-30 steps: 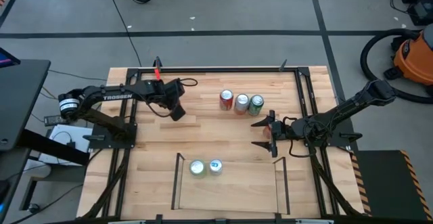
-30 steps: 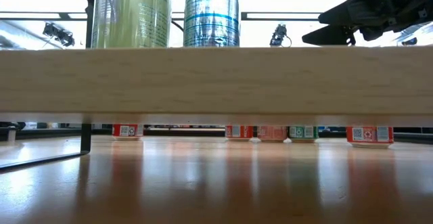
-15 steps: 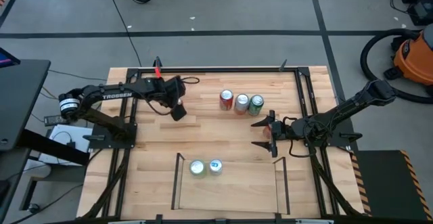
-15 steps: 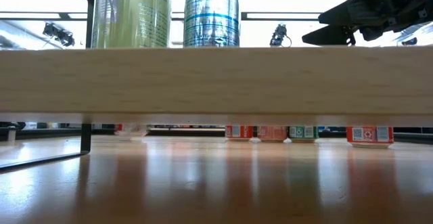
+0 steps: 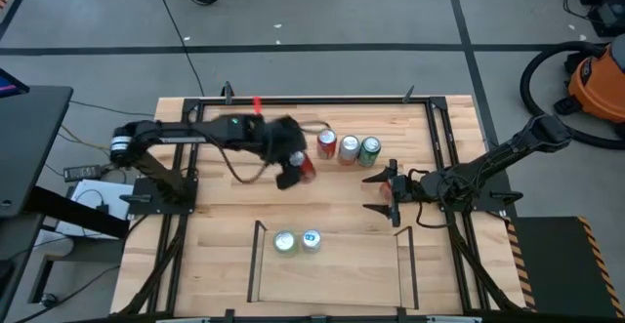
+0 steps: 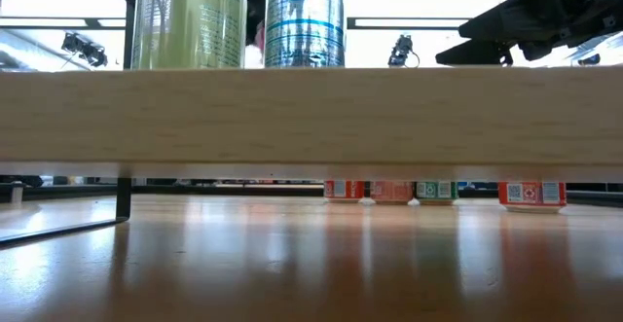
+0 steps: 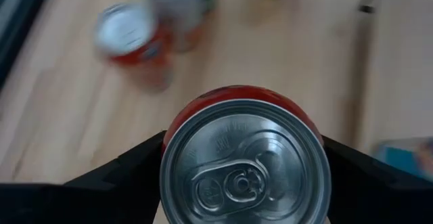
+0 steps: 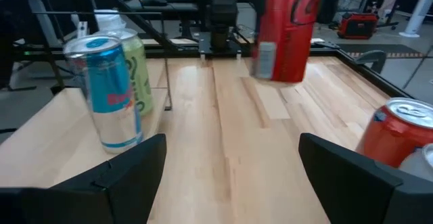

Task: Place canned beverage on shelf
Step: Put the red black soda can on the shelf

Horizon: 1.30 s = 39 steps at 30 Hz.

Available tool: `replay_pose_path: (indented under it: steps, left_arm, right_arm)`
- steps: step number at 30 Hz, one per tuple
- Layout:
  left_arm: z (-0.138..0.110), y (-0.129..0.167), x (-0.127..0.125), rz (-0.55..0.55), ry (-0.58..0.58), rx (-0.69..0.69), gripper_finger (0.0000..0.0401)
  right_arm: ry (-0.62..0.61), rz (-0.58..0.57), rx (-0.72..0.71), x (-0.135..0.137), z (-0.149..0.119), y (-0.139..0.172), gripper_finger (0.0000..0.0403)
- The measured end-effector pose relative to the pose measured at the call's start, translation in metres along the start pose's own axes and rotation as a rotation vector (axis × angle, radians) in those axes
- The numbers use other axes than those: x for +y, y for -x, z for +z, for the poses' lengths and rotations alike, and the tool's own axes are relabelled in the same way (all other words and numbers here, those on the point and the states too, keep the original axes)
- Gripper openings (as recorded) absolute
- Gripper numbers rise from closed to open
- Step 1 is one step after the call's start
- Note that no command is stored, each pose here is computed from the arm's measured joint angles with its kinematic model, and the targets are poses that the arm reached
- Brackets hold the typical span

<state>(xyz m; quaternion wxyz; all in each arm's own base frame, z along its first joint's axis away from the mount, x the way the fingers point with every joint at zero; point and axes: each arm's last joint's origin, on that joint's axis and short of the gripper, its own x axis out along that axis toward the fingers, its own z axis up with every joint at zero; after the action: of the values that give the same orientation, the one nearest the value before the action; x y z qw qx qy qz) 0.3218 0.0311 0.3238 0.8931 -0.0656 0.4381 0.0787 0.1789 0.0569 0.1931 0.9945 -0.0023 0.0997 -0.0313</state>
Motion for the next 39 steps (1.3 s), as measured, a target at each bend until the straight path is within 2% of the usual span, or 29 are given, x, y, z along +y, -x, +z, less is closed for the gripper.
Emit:
replay_pose_path:
  steps: [8,16,20,22,26,32,39]
  left_arm:
    - [0.039,-0.025,-0.067,-0.072,-0.161,0.081,0.0319]
    - [0.063,-0.027,-0.110,-0.115,-0.267,-0.019,0.0319]
    - [0.062,-0.026,-0.130,-0.145,-0.348,-0.080,0.0319]
    - [0.058,-0.024,-0.139,-0.162,-0.378,-0.069,0.0319]
    - [0.053,-0.019,-0.159,-0.208,-0.400,-0.103,0.0320]
    - [0.054,-0.006,-0.196,-0.298,-0.400,-0.268,0.0320]
    - [0.026,0.008,-0.233,-0.359,-0.408,-0.204,0.0320]
  right_arm:
    - [0.020,-0.033,0.003,0.008,-0.002,0.005,0.0348]
    - [0.030,-0.048,0.008,0.010,-0.003,0.006,0.0348]
    - [0.026,-0.060,0.021,0.009,-0.004,0.006,0.0348]
    - [0.023,-0.060,0.023,0.009,-0.004,0.006,0.0348]
    - [0.023,-0.060,0.023,0.009,-0.005,0.006,0.0348]
    - [0.013,-0.060,0.018,0.009,-0.004,0.006,0.0348]
    - [0.008,-0.057,0.023,0.009,-0.005,0.006,0.0348]
